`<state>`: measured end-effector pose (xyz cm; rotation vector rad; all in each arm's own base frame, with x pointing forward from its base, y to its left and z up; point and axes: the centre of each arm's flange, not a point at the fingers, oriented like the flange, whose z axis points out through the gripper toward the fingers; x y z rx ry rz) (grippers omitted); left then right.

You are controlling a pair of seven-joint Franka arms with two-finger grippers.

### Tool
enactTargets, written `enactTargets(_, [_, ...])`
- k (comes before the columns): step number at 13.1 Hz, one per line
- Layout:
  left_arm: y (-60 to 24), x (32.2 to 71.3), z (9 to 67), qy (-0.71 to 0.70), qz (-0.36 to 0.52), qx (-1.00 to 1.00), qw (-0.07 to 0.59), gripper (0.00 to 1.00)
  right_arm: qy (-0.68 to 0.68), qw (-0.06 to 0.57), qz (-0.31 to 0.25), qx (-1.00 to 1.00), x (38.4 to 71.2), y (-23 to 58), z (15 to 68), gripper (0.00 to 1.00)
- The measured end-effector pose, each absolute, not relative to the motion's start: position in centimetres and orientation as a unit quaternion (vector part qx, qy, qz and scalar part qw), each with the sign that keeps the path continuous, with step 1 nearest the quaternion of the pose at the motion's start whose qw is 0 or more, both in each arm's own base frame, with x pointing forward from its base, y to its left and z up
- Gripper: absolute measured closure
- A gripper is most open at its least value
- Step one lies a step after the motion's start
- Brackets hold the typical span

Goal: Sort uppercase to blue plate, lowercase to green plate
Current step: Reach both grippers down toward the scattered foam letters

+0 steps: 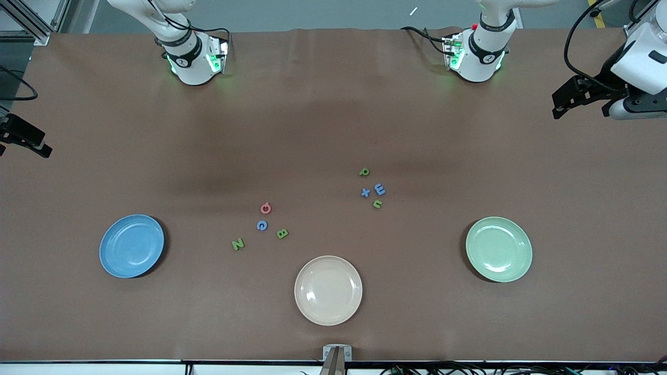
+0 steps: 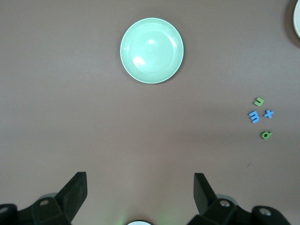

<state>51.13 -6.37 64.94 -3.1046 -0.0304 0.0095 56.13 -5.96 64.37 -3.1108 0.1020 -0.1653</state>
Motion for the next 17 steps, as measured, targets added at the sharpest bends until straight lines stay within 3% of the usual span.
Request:
enactTargets(9, [-6.8,51.4,63.6,-0.006,0.017,-1.0,0.02,0.0,0.032,0.013,-0.049,-0.998,56.1,-5.9,64.3,0.0])
enactTargets(17, [-16.2,56.4,49.7,-0.064,0.048,-0.997,0.016,0.0,0.033,0.013,-0.04,-0.999,56.4,-6.0,63.5,0.0])
